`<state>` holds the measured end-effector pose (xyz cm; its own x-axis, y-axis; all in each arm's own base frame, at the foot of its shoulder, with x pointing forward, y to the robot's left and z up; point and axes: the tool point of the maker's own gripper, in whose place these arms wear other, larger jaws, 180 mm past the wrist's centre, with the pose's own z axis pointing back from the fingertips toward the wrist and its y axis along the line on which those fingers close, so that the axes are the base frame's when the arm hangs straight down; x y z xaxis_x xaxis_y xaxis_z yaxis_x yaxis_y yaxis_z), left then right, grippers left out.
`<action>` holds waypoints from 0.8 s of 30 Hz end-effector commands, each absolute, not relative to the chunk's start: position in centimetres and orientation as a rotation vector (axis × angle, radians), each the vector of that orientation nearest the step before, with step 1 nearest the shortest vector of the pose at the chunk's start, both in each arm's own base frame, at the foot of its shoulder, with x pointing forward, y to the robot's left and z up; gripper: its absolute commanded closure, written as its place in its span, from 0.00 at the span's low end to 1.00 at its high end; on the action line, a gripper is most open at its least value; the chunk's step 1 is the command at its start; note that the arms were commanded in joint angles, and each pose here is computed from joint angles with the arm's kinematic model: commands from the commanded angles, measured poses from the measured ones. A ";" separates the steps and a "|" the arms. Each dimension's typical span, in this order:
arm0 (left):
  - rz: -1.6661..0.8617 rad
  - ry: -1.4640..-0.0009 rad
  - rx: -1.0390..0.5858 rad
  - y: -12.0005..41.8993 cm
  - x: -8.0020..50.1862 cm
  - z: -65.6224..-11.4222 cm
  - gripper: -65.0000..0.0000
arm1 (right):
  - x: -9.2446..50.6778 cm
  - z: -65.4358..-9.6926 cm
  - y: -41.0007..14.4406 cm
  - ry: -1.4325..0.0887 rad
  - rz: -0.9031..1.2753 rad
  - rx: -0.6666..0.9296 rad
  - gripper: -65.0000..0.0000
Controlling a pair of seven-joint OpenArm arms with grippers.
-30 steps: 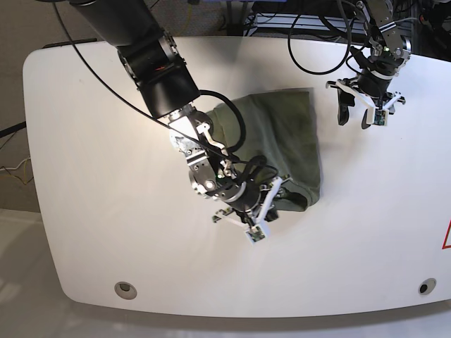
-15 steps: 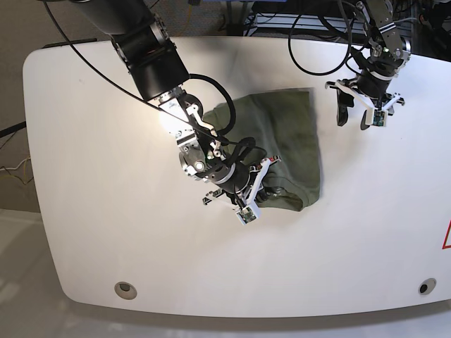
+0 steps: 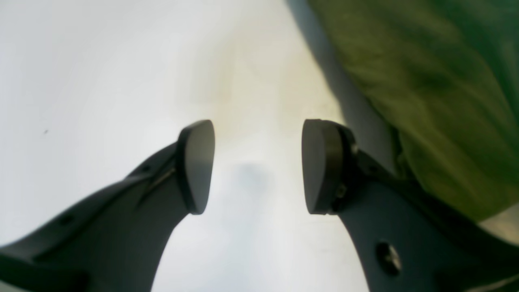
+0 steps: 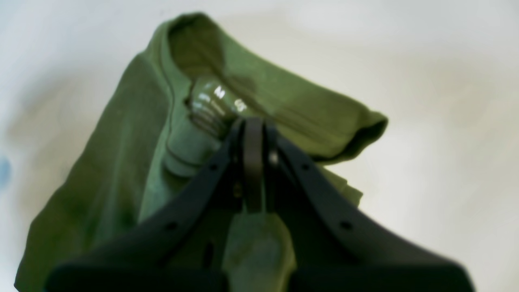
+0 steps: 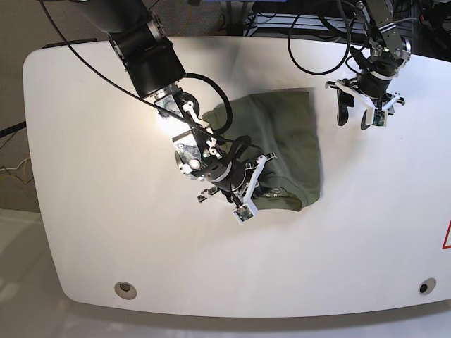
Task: Fold the T-shirt properly
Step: 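Hold the bundle edge with the right gripper while adjusting its position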
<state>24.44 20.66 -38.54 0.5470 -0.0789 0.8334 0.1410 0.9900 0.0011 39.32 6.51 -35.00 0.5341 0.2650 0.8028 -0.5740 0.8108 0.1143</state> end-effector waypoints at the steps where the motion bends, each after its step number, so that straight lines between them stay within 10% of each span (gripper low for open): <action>1: -0.133 -1.035 -0.070 20.8 25.2 -37.4 0.50 | 40.5 -31.6 7.2 -0.968 0.524 0.416 1.00; 24: -0.133 -1.028 -0.070 20.8 25.0 -37.5 0.50 | 40.2 -35.5 6.5 -0.923 0.495 0.411 1.00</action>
<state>24.39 20.66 -38.62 0.5490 -0.0785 0.8321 0.1408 0.9900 0.0005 38.40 5.47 -37.83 0.5612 0.2595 0.7859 -0.5578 0.8201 0.1275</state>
